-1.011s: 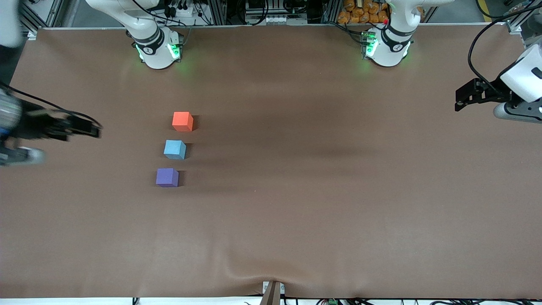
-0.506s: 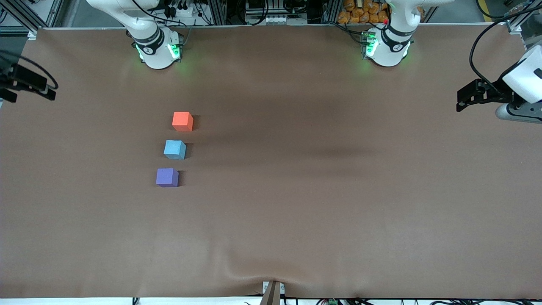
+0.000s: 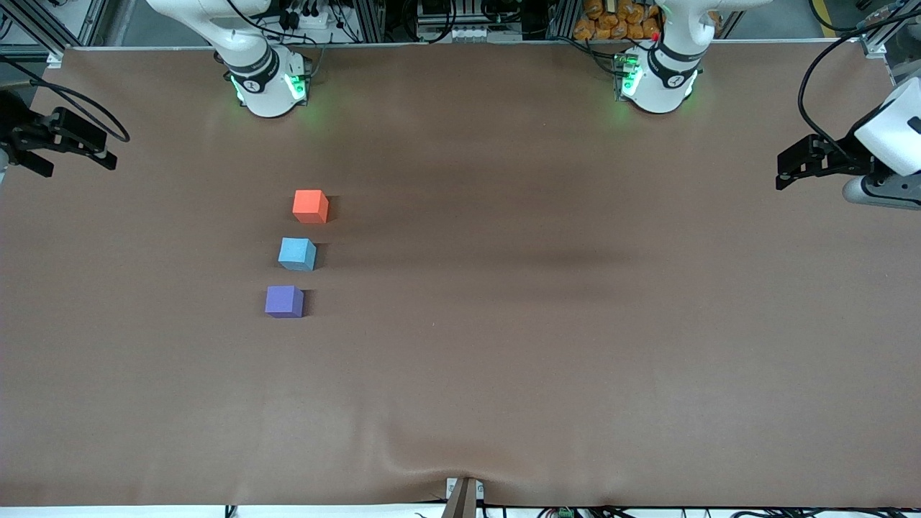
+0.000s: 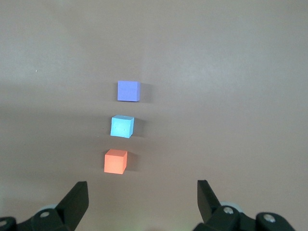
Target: Place blue block between orange and purple blocks
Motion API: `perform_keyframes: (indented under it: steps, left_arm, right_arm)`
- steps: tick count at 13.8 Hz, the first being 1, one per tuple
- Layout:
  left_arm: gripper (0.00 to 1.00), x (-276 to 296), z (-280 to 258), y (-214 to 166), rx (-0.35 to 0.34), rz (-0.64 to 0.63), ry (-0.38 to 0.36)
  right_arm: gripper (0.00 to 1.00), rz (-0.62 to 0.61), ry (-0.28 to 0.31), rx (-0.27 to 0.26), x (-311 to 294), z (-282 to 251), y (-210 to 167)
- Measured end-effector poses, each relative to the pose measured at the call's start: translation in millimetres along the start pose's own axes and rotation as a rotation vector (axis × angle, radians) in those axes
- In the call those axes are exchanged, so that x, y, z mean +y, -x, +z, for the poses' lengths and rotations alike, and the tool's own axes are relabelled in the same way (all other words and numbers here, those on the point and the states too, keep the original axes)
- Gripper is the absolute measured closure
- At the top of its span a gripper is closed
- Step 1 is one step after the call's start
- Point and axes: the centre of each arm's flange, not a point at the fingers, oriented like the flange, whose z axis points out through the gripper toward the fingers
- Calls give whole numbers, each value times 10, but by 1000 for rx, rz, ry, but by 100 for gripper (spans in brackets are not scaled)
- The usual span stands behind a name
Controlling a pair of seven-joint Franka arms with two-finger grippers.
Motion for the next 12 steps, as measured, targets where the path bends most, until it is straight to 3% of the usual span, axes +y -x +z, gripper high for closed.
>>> perform_keyframes:
  steps: [3,12]
  left_arm:
    - [0,-1,12,-7,-2,0,0]
    - [0,-7,12,-6,-2,-1,0]
  right_arm:
    - [0,-75,9,17,73,-72,9]
    - [0,-78,5,-1,118,-62,35]
